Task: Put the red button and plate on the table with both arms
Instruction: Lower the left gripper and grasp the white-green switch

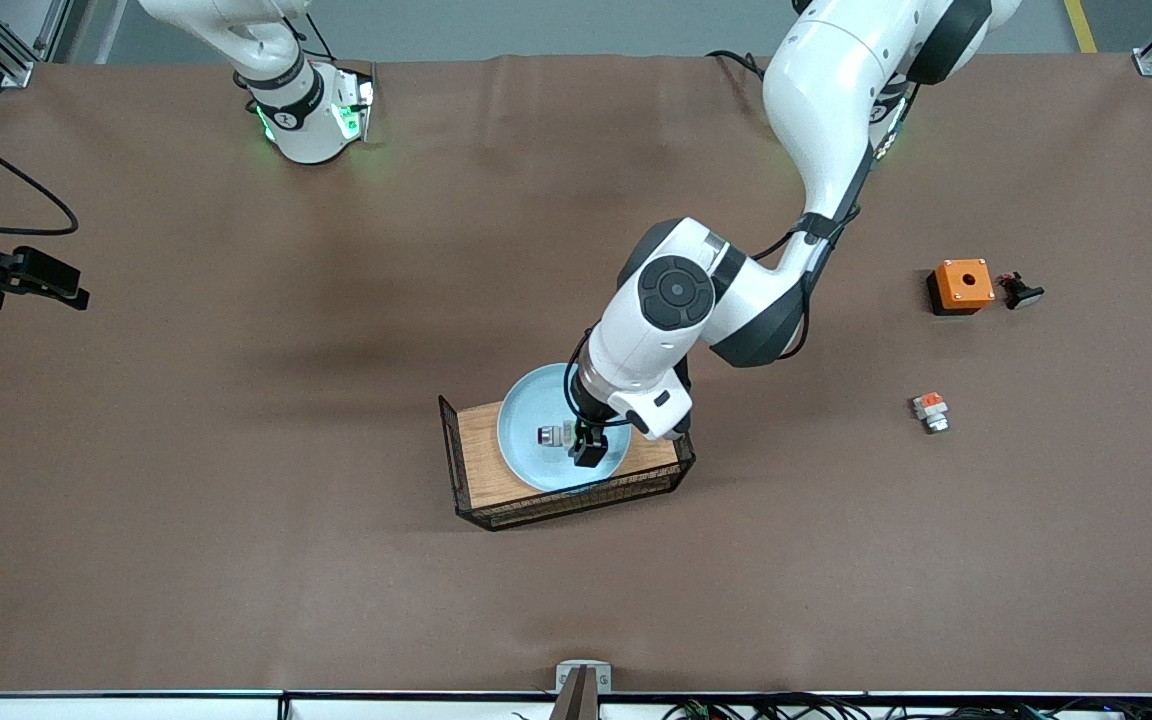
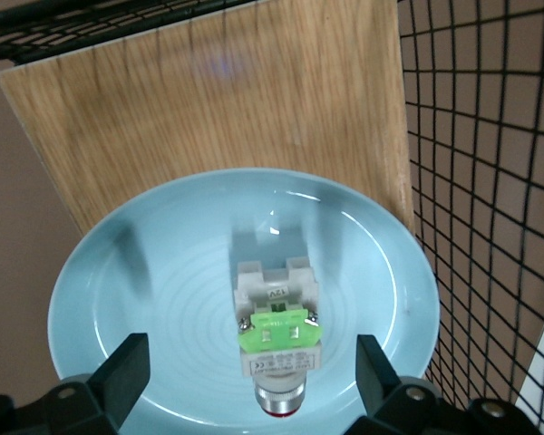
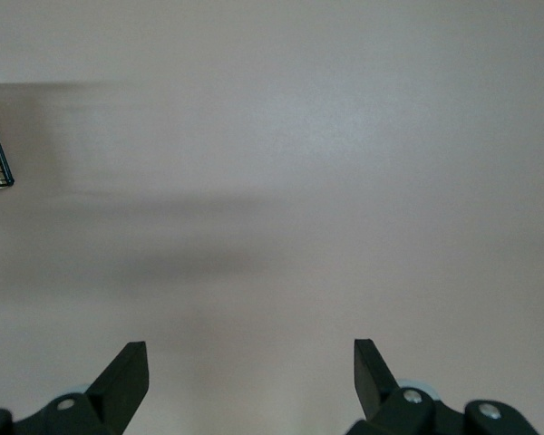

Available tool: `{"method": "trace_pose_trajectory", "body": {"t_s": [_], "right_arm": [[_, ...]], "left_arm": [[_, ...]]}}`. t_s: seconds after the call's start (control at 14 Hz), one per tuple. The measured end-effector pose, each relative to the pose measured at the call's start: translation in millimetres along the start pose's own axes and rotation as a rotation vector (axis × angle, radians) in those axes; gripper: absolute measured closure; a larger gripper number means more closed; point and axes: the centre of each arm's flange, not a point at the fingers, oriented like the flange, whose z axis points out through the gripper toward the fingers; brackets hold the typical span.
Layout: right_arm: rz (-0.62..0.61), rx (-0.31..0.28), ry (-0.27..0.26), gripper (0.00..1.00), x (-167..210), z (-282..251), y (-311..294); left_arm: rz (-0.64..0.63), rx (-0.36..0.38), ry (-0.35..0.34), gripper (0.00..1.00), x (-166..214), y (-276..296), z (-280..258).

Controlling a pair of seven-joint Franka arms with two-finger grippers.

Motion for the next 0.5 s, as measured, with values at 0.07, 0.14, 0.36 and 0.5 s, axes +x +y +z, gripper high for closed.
{"method": "trace_pose_trajectory", "body": {"t_s": [0.07,0.14,0.36,0.5], "right_arm": [[0.001,0.0,0.0,0.0,0.0,0.1,0.5],[0.001,0.0,0.0,0.0,0.0,0.1,0.3],[0.001,-0.001,-0.001,0.0,0.1,0.3,0.4],[0.003,-0.002,-0.006,0.0,1.4,3.1,1.8]], "left_arm": [[0.002,-0.001,-0.001,0.0,0.4,0.2,2.1],[0.002,-0.001,0.0,0.0,1.0,0.3,4.1],[0.012,-0.004,0.0,0.0,2.3,1.1,7.5],[0.014,-0.002,0.001,0.0,2.2,0.5,9.6]]}}
